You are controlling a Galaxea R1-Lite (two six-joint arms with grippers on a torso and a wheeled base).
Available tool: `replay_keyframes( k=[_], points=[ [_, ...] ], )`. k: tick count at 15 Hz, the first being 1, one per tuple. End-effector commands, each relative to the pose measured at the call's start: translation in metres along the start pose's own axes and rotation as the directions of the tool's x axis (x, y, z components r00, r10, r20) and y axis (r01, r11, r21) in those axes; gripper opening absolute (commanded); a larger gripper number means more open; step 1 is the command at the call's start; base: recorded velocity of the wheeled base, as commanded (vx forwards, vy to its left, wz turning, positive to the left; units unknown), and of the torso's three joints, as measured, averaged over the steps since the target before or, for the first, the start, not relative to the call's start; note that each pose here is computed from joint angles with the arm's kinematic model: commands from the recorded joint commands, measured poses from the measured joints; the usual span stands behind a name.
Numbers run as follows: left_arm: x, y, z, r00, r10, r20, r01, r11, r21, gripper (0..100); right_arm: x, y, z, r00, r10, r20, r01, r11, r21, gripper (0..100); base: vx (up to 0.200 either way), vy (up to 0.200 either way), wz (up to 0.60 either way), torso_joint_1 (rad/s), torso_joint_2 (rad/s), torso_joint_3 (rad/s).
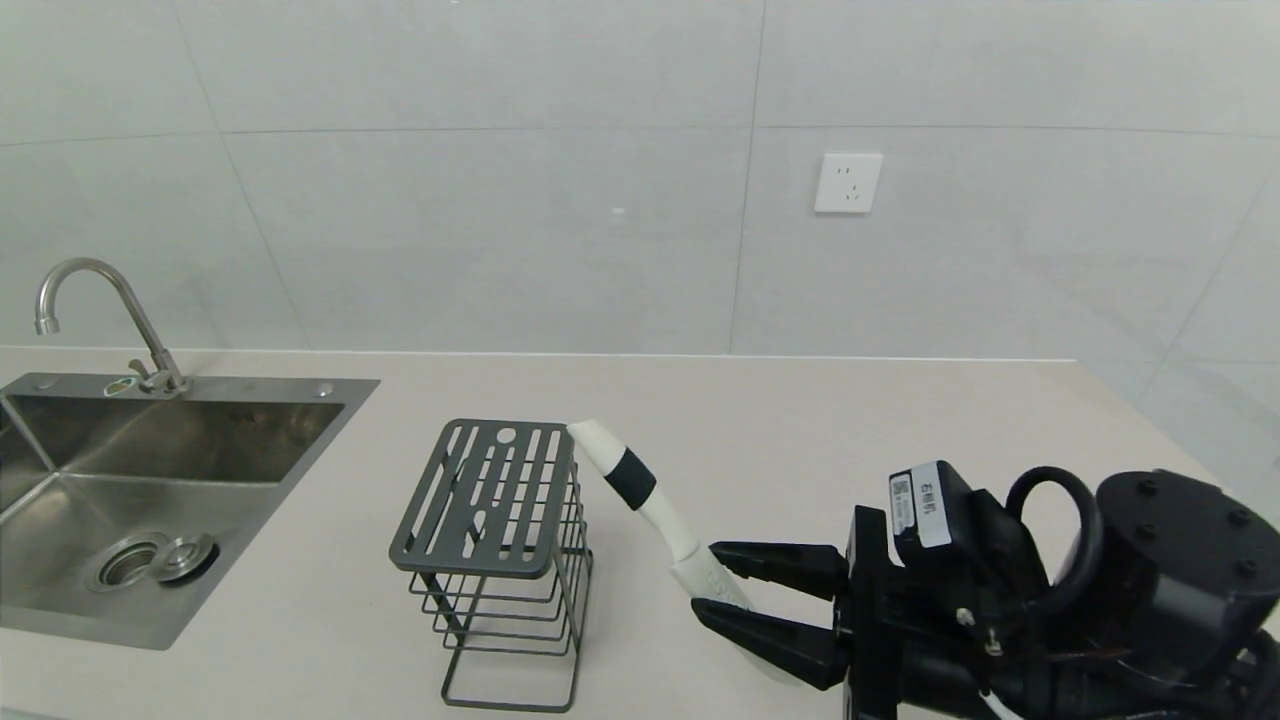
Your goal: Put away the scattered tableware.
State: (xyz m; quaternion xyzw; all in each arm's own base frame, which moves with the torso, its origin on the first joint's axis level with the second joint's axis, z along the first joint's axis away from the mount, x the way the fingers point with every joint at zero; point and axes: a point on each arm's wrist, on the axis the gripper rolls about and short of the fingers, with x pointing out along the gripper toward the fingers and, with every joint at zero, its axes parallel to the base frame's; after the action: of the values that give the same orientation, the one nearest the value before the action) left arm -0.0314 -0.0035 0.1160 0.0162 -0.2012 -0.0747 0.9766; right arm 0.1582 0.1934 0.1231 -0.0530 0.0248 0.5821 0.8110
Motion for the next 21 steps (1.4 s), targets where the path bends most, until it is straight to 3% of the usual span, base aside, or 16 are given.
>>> replay_keyframes(
  k=[1,3,4,7,8,10,12,13,14,21],
  points=[
    [0.001,-0.001,0.005,0.999,-0.05,-0.013,0.049,0.997,-0.06,100,-0.006,0.002,0.009,0.999,-0.001,0.035,0.001,1.0,-0.015,0,0.0,0.0,0.0,0.0,0.0,0.0],
    [0.003,-0.003,0.018,0.986,-0.163,-0.047,0.158,0.984,-0.084,100,-0.011,0.003,0.015,0.998,-0.004,0.058,0.005,1.0,-0.024,0,0.0,0.0,0.0,0.0,0.0,0.0],
    [0.008,-0.004,0.031,0.962,-0.259,-0.091,0.244,0.959,-0.147,100,-0.013,0.004,0.019,0.997,-0.005,0.074,0.007,1.0,-0.03,0,0.0,0.0,0.0,0.0,0.0,0.0],
    [0.03,-0.002,0.058,0.894,-0.434,-0.11,0.387,0.872,-0.299,100,-0.017,0.005,0.02,0.997,-0.006,0.079,0.008,0.999,-0.033,0,0.0,0.0,0.0,0.0,0.0,0.0],
    [0.035,-0.001,0.061,0.882,-0.456,-0.119,0.401,0.859,-0.318,100,-0.017,0.005,0.019,0.997,-0.005,0.076,0.008,0.999,-0.033,0,0.0,0.0,0.0,0.0,0.0,0.0],
    [0.059,0.0,0.062,0.819,-0.545,-0.178,0.443,0.799,-0.407,100,-0.021,0.007,0.016,0.998,-0.003,0.061,0.004,1.0,-0.027,0,0.0,0.0,0.0,0.0,0.0,0.0],
    [0.075,-0.001,0.055,0.762,-0.609,-0.219,0.469,0.754,-0.46,100,-0.025,0.009,0.014,0.999,-0.004,0.054,0.005,1.0,-0.024,0,0.0,0.0,0.0,0.0,0.0,0.0],
    [0.077,-0.001,0.053,0.753,-0.618,-0.226,0.472,0.747,-0.468,100,-0.027,0.01,0.013,0.999,-0.004,0.054,0.005,1.0,-0.024,0,0.0,0.0,0.0,0.0,0.0,0.0],
    [0.089,-0.004,0.049,0.726,-0.642,-0.246,0.479,0.729,-0.489,100,-0.032,0.012,0.011,0.999,-0.003,0.045,0.004,1.0,-0.022,0,0.0,0.0,0.0,0.0,0.0,0.0],
    [0.12,-0.007,0.043,0.714,-0.648,-0.264,0.463,0.721,-0.516,100,-0.038,0.014,0.011,0.999,-0.005,0.047,0.006,0.999,-0.033,0,0.0,0.0,0.0,0.0,0.0,0.0]
  ],
)
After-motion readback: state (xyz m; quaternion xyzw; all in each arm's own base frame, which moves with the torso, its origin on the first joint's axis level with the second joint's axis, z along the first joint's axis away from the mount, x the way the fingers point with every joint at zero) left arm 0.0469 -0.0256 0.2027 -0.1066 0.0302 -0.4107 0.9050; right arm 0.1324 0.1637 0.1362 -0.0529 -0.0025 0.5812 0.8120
